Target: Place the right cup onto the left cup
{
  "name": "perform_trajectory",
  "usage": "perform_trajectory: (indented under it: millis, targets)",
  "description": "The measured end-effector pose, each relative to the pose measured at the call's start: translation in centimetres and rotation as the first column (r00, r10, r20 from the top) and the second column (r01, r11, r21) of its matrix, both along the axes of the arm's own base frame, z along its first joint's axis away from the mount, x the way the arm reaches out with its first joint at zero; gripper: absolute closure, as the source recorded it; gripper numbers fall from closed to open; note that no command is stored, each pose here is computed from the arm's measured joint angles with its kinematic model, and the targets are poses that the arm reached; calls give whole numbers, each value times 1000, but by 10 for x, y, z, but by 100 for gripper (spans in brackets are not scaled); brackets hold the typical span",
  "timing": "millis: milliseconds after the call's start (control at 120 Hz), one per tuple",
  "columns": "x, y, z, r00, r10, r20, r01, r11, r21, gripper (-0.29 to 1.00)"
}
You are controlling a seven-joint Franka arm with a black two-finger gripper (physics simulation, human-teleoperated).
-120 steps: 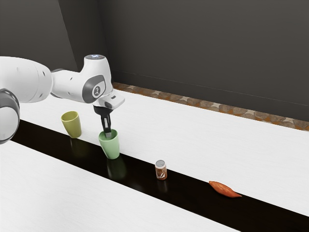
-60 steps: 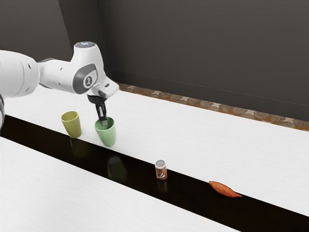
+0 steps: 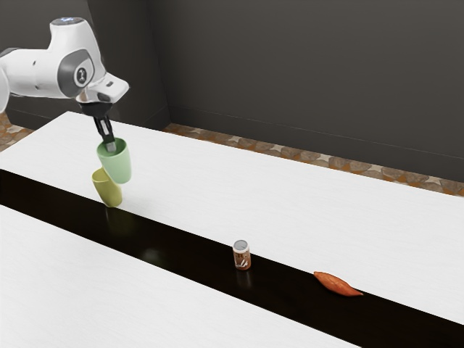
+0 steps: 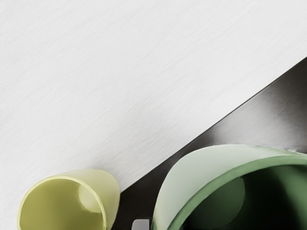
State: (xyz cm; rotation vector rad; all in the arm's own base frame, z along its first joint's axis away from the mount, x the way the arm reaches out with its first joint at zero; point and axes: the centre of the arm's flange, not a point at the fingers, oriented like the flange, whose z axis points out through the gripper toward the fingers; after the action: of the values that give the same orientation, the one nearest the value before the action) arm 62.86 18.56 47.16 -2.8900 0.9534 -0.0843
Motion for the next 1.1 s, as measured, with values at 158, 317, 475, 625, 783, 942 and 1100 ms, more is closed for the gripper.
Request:
perform_trajectory:
  millis: [158,317,475,625,783,942,1100]
  targets:
    - [-5,35,5,998,53,-35,-53,999,9,79]
    - [-7,57,11,996,72,-54,-72,997,16,79]
    - [-6,73,13,995,76,-67,-74,997,28,79]
    - [1,84,13,995,67,-70,-64,997,44,79]
    - [11,93,4,996,53,-76,-48,997,62,79]
    - [25,96,-2,998,21,-66,-16,996,82,79]
    - [38,92,-12,998,-19,-59,25,995,96,79]
